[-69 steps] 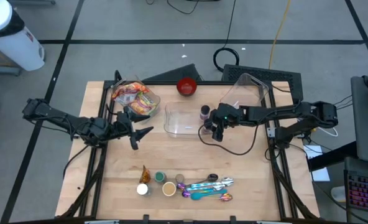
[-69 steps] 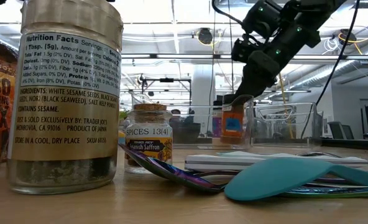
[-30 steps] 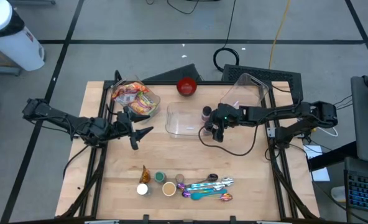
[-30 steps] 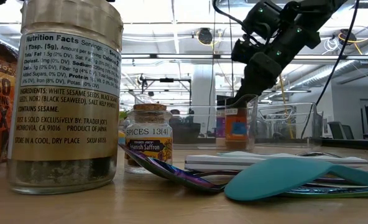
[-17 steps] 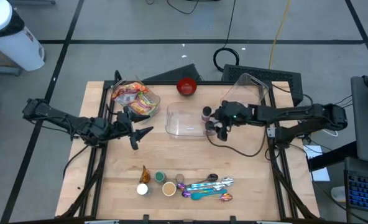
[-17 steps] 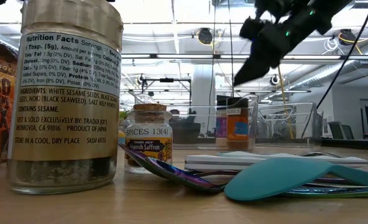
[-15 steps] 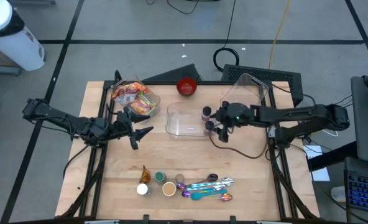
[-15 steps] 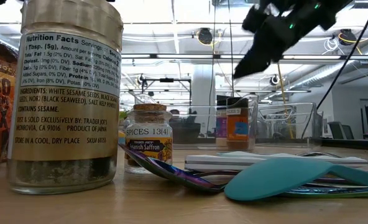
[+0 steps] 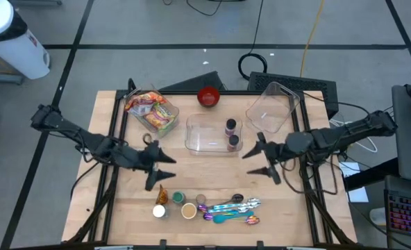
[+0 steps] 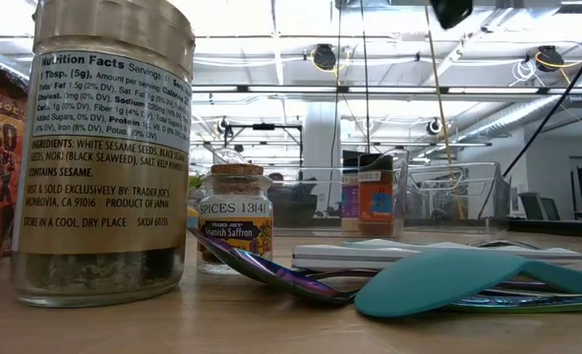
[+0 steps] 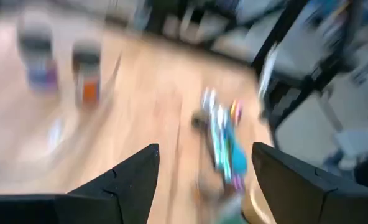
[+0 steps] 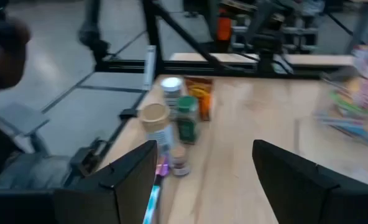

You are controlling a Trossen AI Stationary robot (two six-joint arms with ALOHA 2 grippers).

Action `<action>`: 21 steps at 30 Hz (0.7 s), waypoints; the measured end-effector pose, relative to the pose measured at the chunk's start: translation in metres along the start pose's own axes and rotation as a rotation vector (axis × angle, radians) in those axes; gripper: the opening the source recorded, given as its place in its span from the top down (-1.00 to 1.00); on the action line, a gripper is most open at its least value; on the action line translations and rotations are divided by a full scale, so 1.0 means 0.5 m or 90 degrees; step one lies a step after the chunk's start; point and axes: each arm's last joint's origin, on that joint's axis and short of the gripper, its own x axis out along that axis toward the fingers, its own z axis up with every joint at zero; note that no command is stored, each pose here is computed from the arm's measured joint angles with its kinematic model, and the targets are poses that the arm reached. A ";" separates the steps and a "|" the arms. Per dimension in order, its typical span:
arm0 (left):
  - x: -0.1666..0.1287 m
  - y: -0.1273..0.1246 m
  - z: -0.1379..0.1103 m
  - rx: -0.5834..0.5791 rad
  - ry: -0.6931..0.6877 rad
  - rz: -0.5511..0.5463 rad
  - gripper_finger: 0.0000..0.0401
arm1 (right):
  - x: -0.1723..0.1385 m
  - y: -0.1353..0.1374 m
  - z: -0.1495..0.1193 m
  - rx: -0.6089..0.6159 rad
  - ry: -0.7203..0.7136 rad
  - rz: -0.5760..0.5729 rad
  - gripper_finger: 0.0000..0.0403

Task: Pick & Place Food Item
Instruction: Put the orange seasoning pack into the center transparent bin

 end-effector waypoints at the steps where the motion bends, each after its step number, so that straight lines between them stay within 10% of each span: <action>1: 0.001 -0.011 0.007 -0.027 0.047 0.023 -0.33 | -0.002 0.007 0.000 -0.008 -0.002 0.010 -0.27; 11: 0.067 -0.112 0.031 -0.200 0.342 0.154 -0.33 | 0.010 0.015 -0.008 -0.043 0.011 -0.037 -0.27; 21: 0.096 -0.089 -0.022 -0.285 0.478 0.362 -0.33 | 0.023 0.014 -0.015 -0.050 0.029 -0.039 -0.27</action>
